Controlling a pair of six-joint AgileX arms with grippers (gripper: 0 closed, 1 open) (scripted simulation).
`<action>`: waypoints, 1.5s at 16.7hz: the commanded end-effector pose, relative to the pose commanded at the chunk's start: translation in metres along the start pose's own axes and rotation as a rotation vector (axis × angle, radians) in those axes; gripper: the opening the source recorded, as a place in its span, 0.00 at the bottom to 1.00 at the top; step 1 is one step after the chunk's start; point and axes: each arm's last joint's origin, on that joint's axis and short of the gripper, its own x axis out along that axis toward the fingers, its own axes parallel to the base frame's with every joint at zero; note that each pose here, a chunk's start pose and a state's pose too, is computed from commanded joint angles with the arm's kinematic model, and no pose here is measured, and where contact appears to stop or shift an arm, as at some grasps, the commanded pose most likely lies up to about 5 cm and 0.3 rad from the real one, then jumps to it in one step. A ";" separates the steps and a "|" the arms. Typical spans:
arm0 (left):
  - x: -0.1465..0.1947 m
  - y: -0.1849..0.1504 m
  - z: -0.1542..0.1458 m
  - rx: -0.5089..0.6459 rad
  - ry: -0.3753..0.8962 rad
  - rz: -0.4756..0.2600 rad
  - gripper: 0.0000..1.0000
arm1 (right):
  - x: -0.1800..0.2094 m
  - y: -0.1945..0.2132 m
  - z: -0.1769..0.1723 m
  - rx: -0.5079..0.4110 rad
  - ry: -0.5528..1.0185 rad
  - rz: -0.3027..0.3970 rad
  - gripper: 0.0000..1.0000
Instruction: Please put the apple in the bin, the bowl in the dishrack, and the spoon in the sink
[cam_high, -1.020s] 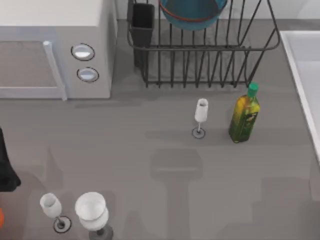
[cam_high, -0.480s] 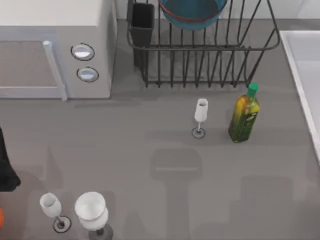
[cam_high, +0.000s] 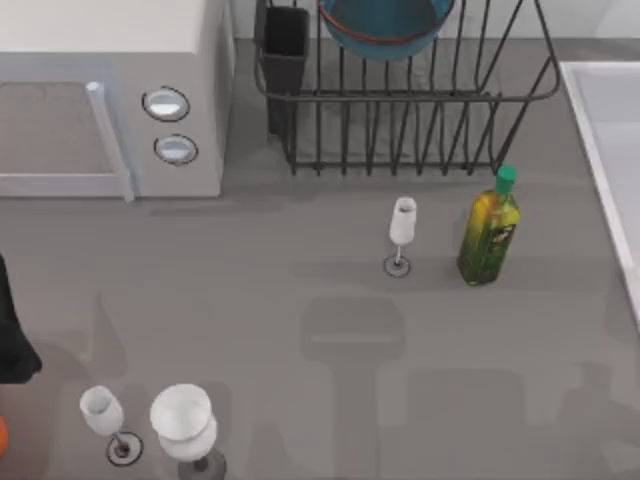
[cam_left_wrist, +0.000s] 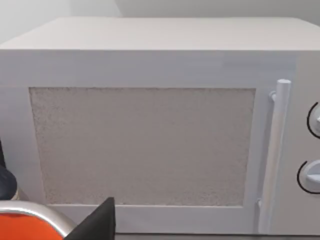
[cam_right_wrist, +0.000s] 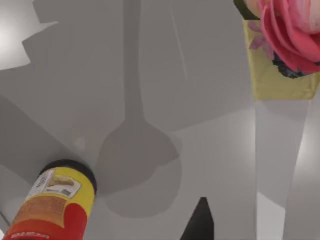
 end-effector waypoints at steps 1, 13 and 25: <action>0.000 0.000 0.000 0.000 0.000 0.000 1.00 | 0.000 0.000 0.000 0.000 0.000 0.000 0.00; 0.000 0.000 0.000 0.000 0.000 0.000 1.00 | -0.019 -0.094 0.025 -0.028 0.027 0.097 0.00; 0.000 0.000 0.000 0.000 0.000 0.000 1.00 | -0.010 -0.256 0.071 -0.017 0.002 -0.016 0.00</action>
